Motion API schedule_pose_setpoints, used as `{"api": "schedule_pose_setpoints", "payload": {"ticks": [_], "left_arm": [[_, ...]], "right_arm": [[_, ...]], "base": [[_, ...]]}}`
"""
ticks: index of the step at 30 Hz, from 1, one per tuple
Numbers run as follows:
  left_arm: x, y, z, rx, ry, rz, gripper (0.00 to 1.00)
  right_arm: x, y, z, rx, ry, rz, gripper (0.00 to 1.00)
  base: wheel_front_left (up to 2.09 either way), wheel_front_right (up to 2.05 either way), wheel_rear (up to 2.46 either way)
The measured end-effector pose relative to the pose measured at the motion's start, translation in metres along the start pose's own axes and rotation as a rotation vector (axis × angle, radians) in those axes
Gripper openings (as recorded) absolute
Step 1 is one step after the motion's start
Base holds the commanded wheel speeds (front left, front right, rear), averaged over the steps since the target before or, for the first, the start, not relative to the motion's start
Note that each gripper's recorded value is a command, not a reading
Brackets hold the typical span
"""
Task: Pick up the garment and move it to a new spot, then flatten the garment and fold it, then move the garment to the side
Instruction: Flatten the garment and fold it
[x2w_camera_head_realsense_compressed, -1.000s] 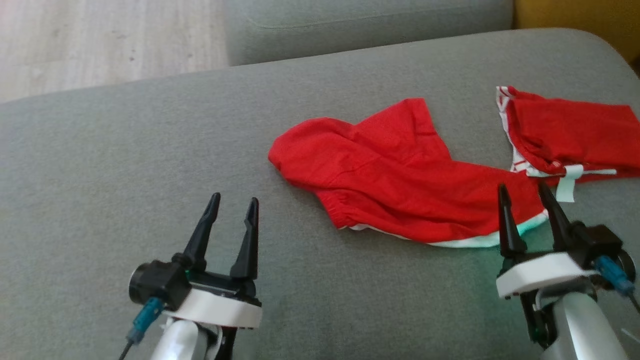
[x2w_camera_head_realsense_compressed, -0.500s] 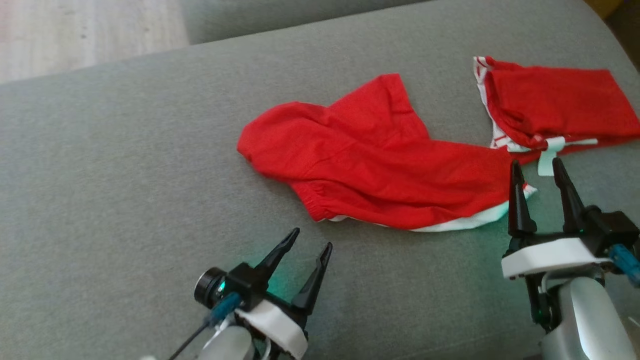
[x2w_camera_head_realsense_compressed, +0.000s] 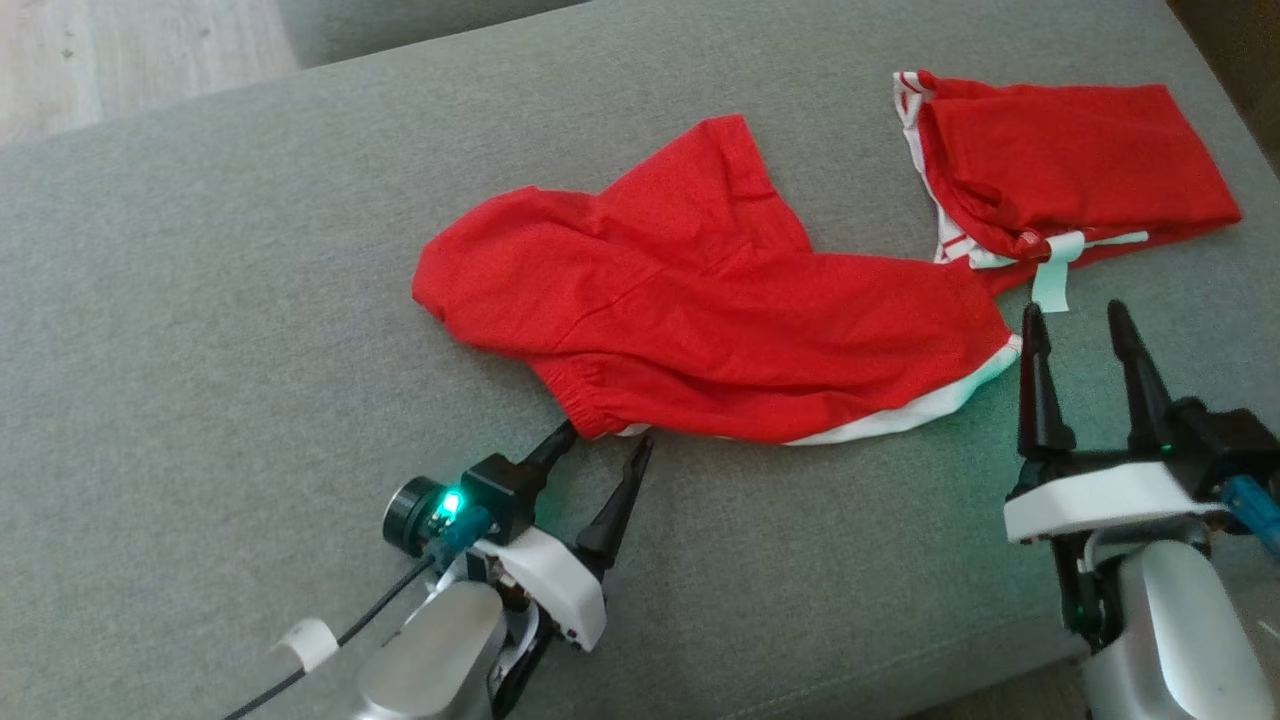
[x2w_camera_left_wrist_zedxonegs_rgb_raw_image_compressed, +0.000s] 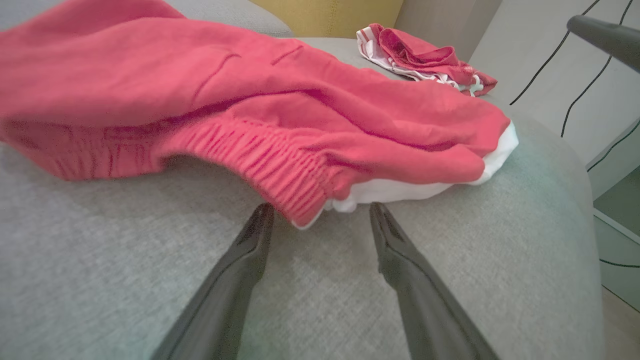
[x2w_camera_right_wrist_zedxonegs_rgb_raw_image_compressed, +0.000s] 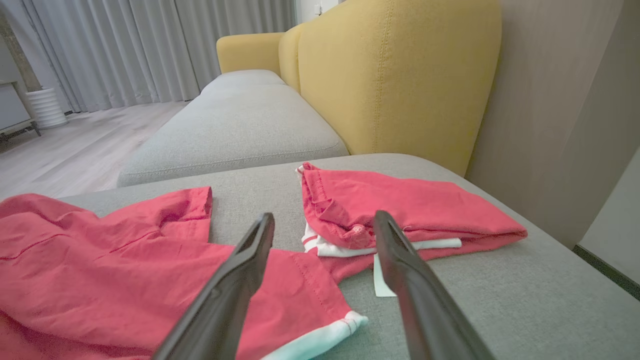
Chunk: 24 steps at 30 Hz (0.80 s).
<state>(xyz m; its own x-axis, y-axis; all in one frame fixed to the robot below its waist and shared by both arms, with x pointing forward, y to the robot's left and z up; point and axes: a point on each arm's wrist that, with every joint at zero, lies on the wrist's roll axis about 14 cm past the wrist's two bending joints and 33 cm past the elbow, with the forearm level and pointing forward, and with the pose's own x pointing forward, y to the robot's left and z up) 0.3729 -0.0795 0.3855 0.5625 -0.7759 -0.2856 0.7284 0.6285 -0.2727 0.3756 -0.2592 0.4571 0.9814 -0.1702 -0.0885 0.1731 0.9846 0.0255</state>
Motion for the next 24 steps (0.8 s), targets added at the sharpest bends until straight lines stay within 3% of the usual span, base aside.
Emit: {"api": "schedule_pose_setpoints", "payload": {"ticks": [9,11,12,24], "left_arm": [[0.006,-0.01,0.013,-0.007,-0.039,-0.033,0.98],[0.006,-0.013,0.018,-0.012,-0.055,-0.043,0.08],[0.006,-0.014,0.021,-0.011,-0.065,-0.047,0.0],[-0.009,-0.006,0.027,0.01,-0.086,-0.016,0.0]], "right_arm": [[0.0,-0.004,0.001,0.005,-0.001,-0.011,1.0],[0.0,-0.003,-0.001,0.006,0.003,-0.01,1.0],[0.001,-0.002,-0.002,0.006,0.007,-0.008,1.0],[-0.005,-0.011,-0.029,0.003,0.104,-0.038,1.0]], "base": [[0.0,0.0,0.0],[0.0,0.0,0.0],[0.0,0.0,0.0],[0.0,0.0,0.0]]}}
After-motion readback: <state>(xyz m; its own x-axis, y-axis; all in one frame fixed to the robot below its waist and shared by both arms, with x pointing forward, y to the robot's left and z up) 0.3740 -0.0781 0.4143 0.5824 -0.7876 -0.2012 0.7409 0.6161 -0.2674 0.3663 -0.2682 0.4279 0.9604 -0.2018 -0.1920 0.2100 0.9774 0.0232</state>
